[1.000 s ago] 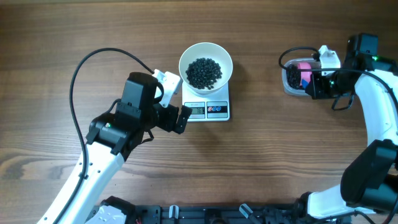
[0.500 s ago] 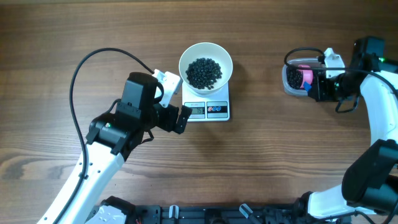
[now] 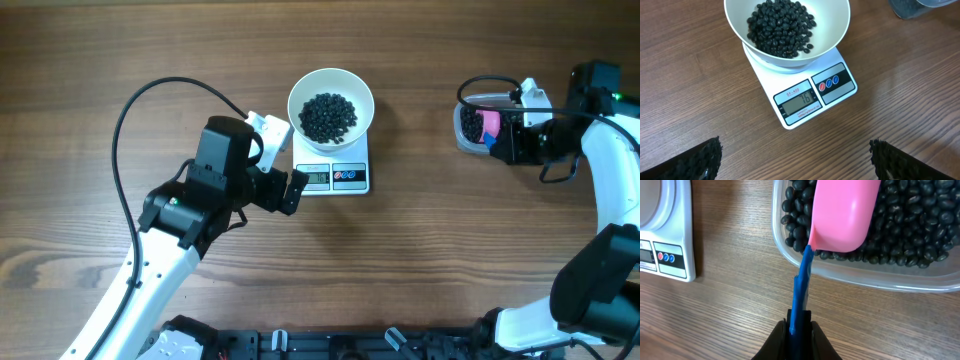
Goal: Scoop item into bowl and weigh 150g on scale
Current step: 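Drag the scoop through the black beans in the tub with the right gripper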
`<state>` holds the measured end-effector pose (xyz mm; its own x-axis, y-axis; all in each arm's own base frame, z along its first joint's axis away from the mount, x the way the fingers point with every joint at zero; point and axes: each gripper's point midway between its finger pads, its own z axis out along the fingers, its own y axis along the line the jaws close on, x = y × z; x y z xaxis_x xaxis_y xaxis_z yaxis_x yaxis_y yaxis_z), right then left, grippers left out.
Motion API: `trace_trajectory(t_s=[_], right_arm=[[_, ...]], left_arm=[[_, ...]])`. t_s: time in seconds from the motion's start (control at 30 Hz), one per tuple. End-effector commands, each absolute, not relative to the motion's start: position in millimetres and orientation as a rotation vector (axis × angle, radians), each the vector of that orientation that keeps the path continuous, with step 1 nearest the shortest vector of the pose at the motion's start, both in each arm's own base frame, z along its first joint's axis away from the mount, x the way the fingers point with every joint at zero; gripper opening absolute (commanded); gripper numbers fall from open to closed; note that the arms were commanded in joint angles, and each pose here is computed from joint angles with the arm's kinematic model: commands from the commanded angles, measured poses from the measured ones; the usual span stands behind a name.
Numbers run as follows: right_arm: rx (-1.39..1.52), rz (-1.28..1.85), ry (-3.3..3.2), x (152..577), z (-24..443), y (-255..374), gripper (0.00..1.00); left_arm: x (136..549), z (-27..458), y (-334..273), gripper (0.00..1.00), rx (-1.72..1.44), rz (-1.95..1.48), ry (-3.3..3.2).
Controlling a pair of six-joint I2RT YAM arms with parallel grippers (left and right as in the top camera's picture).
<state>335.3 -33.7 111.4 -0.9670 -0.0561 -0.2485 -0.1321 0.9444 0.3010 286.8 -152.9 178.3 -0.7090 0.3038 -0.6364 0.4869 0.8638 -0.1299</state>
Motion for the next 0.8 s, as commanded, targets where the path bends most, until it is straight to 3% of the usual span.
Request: trace_trajectory(t_s=[0.0,0.77], right_arm=[[-0.199,0.591,2.836,335,110,-19,0.04],[-0.123,0.688,2.756,339,119,-29,0.04]], left_arm=[[284,176,-157,1.00,0.586,-0.404,2.410],[284,176,-157,1.00,0.587,-0.405,2.411]])
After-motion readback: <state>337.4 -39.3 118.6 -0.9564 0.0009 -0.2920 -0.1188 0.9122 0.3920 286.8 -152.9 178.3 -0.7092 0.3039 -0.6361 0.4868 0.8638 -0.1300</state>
